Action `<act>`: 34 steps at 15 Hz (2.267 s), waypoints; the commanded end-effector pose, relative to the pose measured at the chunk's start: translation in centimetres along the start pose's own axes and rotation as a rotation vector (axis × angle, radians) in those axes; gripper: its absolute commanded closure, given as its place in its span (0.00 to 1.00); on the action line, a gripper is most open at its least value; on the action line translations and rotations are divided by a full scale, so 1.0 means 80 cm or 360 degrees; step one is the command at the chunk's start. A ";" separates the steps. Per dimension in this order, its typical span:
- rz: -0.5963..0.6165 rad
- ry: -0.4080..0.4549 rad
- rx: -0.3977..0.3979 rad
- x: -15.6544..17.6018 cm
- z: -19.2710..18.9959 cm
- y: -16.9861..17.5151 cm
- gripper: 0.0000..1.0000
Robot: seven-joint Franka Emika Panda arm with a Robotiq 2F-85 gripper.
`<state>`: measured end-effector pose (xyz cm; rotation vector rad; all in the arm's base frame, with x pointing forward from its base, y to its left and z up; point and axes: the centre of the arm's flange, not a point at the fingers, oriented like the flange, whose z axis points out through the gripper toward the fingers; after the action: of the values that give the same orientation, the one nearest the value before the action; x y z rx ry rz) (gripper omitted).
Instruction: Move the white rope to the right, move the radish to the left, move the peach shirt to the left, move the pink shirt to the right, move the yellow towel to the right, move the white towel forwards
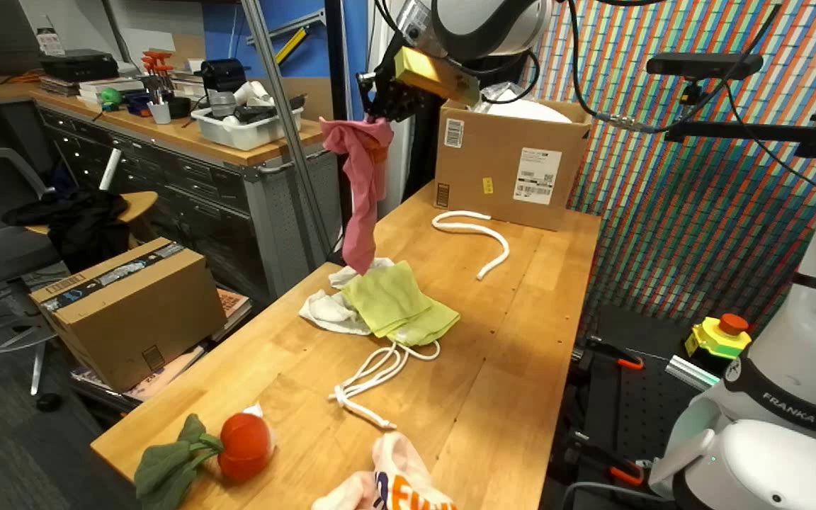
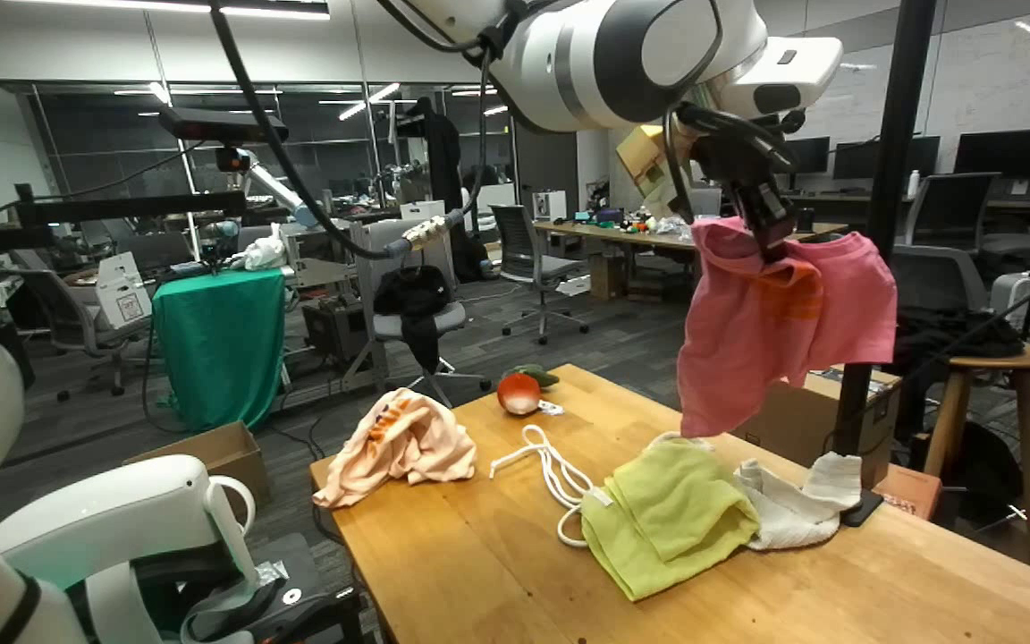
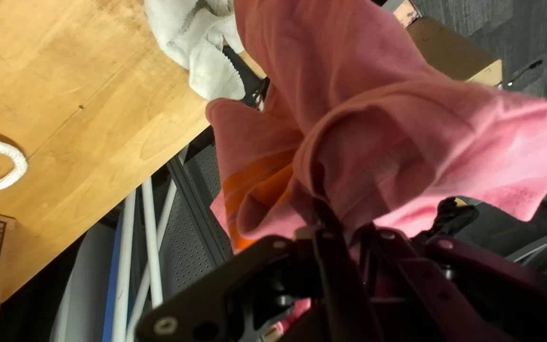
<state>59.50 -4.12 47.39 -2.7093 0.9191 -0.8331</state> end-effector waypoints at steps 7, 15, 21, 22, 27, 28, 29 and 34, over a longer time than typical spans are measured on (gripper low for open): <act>0.0097 0.0134 -0.0134 0.045 -0.029 0.049 0.96; 0.0194 0.0159 -0.0274 0.091 0.014 0.053 0.96; 0.0292 0.0140 -0.0370 0.137 0.081 0.056 0.96; 0.0310 0.0143 -0.0385 0.144 0.089 0.060 0.96; 0.0380 0.0169 -0.0486 0.165 0.122 0.086 0.96; 0.0394 0.0175 -0.0505 0.167 0.128 0.091 0.96; 0.0406 0.0166 -0.0520 0.170 0.134 0.096 0.96; 0.0428 0.0106 -0.0590 0.162 0.174 0.114 0.96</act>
<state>69.17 -19.33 39.68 -2.7745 1.5055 -0.7778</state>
